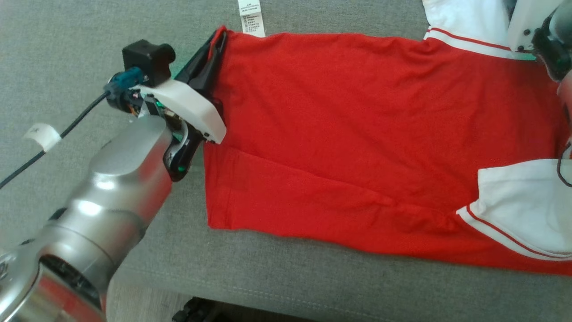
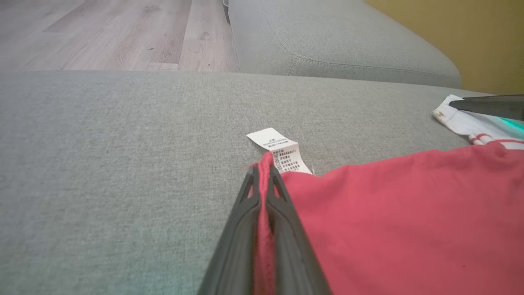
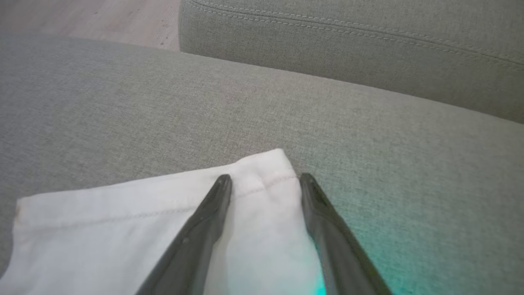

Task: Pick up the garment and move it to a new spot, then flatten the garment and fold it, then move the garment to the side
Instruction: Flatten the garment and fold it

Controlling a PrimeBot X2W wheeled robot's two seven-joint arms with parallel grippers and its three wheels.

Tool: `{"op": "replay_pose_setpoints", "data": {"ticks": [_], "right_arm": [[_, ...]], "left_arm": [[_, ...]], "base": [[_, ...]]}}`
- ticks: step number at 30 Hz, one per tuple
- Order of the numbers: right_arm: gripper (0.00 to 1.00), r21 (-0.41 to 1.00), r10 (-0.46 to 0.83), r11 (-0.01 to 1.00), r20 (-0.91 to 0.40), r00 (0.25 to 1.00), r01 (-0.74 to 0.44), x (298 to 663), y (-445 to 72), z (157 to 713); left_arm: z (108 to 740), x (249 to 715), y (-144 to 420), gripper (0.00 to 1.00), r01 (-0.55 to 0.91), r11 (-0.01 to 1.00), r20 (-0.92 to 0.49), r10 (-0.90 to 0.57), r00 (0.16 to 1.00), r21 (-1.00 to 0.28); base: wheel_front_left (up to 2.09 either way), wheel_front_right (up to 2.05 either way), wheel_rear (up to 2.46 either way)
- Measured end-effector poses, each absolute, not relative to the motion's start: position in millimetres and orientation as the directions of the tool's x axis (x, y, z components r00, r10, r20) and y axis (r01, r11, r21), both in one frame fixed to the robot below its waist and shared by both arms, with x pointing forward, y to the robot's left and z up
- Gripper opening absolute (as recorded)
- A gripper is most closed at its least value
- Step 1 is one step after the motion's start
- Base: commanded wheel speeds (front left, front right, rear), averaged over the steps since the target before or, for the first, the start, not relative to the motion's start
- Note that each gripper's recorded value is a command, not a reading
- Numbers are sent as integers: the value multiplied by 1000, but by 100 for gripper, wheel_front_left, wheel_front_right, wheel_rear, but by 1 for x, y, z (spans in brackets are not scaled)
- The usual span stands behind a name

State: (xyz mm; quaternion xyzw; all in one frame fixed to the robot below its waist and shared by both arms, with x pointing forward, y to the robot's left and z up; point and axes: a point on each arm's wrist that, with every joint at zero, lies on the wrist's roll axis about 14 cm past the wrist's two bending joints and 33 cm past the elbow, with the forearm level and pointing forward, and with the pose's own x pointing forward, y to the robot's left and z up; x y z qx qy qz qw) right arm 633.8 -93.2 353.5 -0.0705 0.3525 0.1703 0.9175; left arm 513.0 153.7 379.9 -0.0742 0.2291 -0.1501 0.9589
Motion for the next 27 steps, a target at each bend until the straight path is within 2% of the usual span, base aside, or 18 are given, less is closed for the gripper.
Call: {"op": "replay_pose_setpoints", "data": {"ticks": [1, 3, 7, 13, 16, 22, 27], "right_arm": [[0, -12, 262, 932, -670, 694, -363, 634, -94, 354], [0, -16, 267, 932, -647, 714, -363, 637, -93, 358], [0, -43, 274, 938, -519, 810, -345, 651, -102, 374], [0, -80, 229, 963, -268, 936, -259, 677, -135, 430], [0, -82, 213, 969, -201, 956, -234, 679, -143, 452], [0, -19, 231, 972, -119, 966, -235, 666, -134, 476], [0, 79, 255, 965, -42, 966, -251, 630, -132, 481]], "left_arm": [[382, 515, 154, 0, 255, 944, -410, -322, 853, -211], [384, 518, 154, 0, 257, 944, -403, -322, 856, -209], [394, 530, 158, 0, 248, 947, -369, -310, 876, -206], [454, 572, 171, 0, 244, 958, -183, -270, 945, -152], [464, 577, 169, 0, 250, 959, -143, -268, 953, -134], [440, 563, 166, 0, 244, 963, -185, -261, 947, -111], [437, 557, 173, 0, 231, 969, -181, -243, 953, -82]], "base": [[0, 0, 0], [0, 0, 0], [0, 0, 0], [0, 0, 0], [0, 0, 0], [0, 0, 0], [0, 0, 0]]}}
